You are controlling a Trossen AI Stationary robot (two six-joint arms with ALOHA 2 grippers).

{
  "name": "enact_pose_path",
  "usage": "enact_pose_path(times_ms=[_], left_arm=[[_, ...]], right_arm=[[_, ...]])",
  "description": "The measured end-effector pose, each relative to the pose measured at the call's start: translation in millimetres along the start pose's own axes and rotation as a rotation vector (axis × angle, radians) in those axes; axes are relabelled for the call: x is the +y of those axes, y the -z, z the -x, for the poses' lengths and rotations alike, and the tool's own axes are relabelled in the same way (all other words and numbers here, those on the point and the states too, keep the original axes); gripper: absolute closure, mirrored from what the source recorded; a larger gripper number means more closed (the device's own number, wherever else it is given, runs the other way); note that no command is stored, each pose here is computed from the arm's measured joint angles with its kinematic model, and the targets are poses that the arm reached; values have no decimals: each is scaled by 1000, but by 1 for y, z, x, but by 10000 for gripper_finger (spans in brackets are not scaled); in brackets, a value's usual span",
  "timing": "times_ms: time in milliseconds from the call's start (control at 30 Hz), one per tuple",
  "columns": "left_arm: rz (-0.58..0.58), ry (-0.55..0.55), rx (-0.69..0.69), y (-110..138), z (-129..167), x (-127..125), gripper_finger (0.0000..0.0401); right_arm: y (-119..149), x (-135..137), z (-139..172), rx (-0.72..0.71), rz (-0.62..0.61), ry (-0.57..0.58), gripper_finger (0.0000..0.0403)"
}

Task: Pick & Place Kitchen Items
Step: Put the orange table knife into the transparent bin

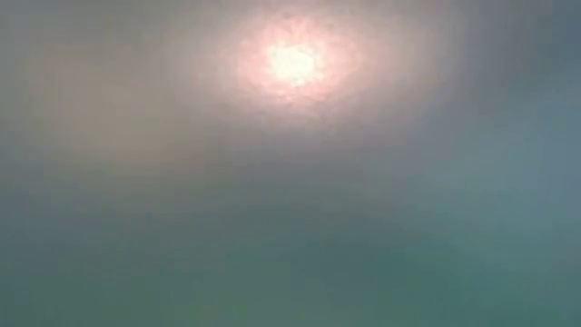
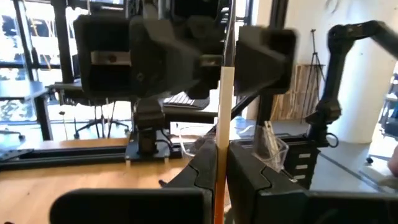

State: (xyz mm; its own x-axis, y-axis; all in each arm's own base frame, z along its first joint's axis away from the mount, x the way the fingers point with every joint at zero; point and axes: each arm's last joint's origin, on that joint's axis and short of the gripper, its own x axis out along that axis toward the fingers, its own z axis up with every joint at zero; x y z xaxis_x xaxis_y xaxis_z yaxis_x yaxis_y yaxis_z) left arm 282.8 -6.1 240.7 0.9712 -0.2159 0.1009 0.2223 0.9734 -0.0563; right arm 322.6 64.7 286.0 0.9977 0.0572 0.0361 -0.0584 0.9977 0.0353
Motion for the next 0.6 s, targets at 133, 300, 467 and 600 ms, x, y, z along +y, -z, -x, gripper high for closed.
enact_pose_path(times_ms=[133,300,467,600], left_arm=[[-7,-8,-1,5,-11,3,390],[-17,-11,-36,4,-12,3,390],[-22,-7,-36,2,-11,3,390],[-22,-2,-35,3,-11,3,390]], right_arm=[[0,0,0,2,-5,0,194],[1,0,0,14,-6,-1,194],[1,1,0,8,-7,-14,199],[0,1,0,-3,-15,-25,223]])
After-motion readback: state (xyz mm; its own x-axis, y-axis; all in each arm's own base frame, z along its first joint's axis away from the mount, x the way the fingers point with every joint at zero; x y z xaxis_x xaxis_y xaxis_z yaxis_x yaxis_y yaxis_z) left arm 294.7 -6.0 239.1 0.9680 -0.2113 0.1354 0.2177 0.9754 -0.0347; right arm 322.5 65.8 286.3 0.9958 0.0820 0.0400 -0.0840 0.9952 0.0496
